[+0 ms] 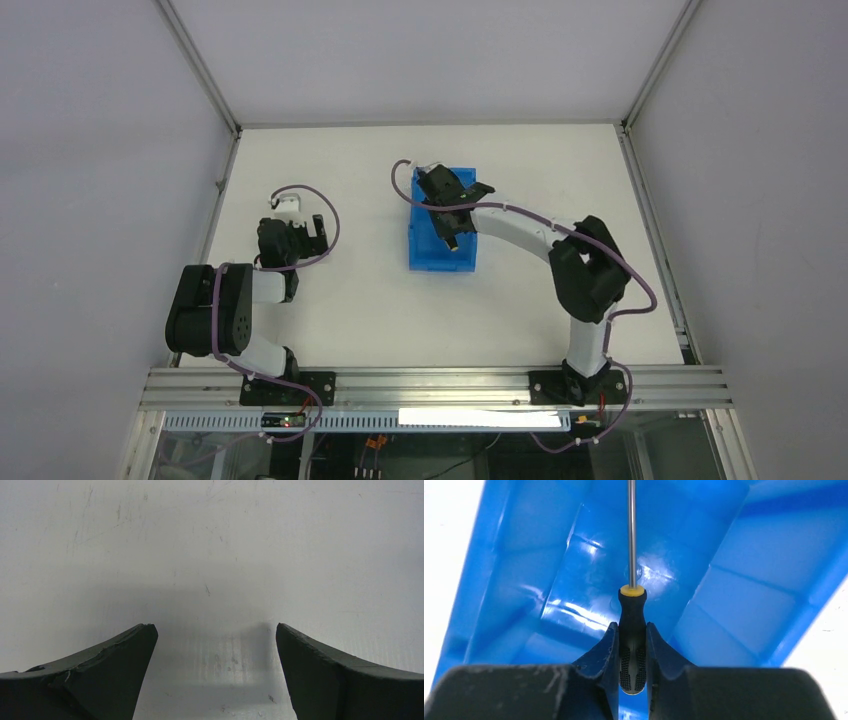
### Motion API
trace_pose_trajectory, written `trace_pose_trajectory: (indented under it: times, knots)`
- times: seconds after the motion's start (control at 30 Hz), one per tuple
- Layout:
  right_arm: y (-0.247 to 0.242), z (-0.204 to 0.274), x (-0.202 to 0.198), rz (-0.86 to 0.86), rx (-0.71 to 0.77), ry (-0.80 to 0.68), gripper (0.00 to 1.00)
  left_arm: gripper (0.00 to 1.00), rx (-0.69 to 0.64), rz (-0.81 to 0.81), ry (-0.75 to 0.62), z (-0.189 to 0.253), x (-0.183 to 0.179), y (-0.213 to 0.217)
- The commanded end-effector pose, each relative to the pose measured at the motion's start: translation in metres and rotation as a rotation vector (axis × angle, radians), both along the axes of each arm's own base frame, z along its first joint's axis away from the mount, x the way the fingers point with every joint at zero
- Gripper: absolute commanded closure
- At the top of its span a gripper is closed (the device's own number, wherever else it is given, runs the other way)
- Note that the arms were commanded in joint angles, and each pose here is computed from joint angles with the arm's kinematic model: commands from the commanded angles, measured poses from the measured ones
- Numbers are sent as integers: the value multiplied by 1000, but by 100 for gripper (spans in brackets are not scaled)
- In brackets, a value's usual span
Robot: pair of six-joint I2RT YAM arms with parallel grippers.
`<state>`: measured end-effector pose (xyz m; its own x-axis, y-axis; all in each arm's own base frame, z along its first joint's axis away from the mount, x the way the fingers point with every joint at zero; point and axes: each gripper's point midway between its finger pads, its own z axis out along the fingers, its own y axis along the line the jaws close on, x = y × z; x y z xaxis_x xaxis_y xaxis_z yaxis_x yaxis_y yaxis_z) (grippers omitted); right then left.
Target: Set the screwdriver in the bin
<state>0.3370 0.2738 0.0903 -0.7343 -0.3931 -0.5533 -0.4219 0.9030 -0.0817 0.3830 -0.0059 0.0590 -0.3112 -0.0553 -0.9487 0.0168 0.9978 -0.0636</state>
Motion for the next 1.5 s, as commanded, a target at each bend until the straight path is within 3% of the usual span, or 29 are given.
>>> trace_pose_trajectory:
  times: [0.0,0.13,0.3,0.67,0.73,0.9,1.03,1.37,1.47]
  knots:
    - [17,12,29,-52,18,-113,90,1,-1,-6,-63,20,10,-3]
    - [19,-5,33,-80,6,-106,79,1,-1,-6,-64,20,10,-3]
    - [22,-6,33,-114,30,-100,42,1,-1,-6,-63,20,10,-3]
    - [38,99,22,-66,226,-214,34,1,-1,-7,-63,20,10,-4]
    - [29,119,19,-82,233,-248,28,1,-1,-6,-63,20,10,-3]
    - [-18,156,17,-164,161,-375,2,1,-1,-6,-64,20,10,-3]
    - [-66,169,16,-244,148,-411,1,1,-1,-6,-63,20,10,-3]
    - [-220,156,15,-550,133,-335,1,1,-1,-7,-64,20,10,-3]
    - [-244,149,16,-605,142,-318,1,1,-1,-6,-63,20,10,-3]
